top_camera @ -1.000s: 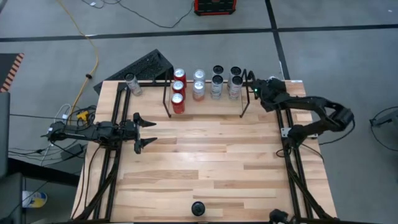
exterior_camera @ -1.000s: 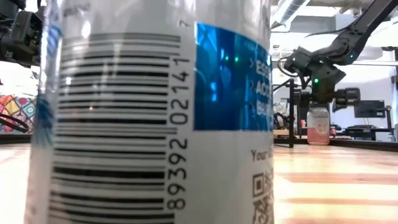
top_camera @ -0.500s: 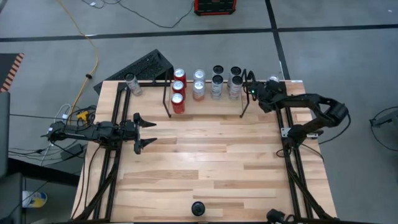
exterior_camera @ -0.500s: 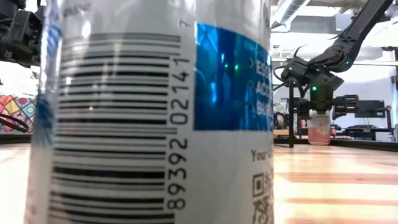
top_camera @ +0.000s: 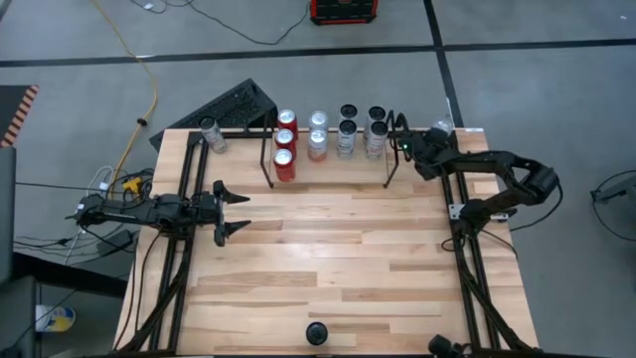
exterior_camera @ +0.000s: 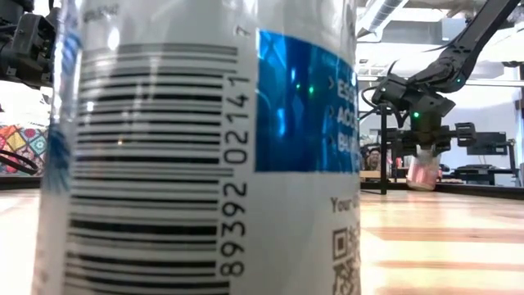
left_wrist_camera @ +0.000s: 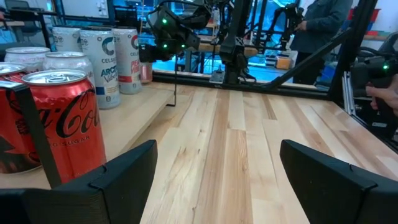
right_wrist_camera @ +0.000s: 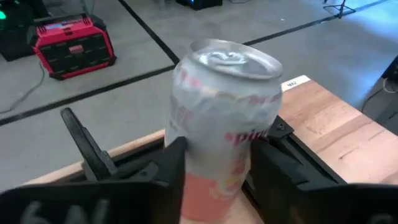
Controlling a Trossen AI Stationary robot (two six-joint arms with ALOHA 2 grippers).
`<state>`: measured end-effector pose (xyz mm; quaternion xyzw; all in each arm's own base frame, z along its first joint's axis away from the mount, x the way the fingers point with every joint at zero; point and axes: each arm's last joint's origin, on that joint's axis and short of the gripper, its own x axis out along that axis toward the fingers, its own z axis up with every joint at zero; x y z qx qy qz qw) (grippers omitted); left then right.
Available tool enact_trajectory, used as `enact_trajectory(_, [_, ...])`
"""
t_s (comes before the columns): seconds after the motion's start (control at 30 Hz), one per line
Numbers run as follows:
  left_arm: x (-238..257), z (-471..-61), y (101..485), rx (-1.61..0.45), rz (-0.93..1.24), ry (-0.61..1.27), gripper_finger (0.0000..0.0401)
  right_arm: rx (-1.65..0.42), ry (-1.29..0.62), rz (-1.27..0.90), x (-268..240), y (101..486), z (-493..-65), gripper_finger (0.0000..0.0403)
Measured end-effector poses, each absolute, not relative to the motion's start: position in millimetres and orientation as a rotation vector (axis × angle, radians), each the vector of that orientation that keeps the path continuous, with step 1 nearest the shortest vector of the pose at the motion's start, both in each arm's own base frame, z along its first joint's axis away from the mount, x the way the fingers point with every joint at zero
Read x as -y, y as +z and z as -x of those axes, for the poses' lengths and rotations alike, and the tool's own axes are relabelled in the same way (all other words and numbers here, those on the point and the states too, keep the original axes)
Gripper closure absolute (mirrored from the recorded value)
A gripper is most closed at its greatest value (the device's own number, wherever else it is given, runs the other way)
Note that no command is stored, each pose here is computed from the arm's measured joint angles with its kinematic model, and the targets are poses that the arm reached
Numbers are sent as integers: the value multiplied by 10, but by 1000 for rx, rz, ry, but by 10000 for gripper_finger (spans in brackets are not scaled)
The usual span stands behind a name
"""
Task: Place canned beverage on shelf
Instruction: Put the orange white soda can on the shelf aligned with the other orange white soda can
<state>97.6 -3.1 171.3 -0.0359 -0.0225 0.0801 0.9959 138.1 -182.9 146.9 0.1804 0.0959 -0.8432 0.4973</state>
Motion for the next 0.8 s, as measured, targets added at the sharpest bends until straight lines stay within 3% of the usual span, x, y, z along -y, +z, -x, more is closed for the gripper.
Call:
enact_trajectory(0.17, [31, -976, 1713, 45, 72, 161, 74, -278, -2005, -460, 1799, 1449, -1399, 299])
enact_trajectory(0.47, [31, -976, 1713, 45, 72, 160, 74, -386, -1824, -526, 1593, 1470, -1532, 342])
enact_trajectory(0.8, [31, -976, 1713, 45, 72, 160, 74, -237, -1707, -405, 1325, 2239, -1410, 399])
